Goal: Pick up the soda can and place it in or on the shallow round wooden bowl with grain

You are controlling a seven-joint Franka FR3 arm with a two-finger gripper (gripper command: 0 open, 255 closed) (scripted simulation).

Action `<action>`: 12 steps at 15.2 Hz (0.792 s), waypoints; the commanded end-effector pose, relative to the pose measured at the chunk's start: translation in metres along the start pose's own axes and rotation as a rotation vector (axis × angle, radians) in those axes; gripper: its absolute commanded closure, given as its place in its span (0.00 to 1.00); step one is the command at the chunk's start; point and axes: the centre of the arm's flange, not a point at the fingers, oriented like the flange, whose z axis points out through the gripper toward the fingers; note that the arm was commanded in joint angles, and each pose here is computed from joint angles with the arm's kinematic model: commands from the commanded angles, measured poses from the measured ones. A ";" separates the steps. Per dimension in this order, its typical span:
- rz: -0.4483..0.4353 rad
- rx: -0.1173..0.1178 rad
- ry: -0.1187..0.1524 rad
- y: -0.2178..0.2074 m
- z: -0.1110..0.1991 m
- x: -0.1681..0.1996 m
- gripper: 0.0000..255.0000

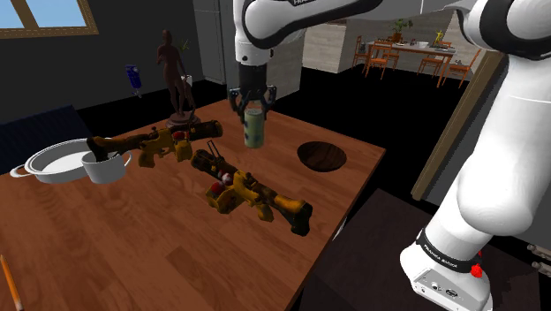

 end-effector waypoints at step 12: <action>0.000 0.001 0.000 0.167 -0.022 -0.030 1.00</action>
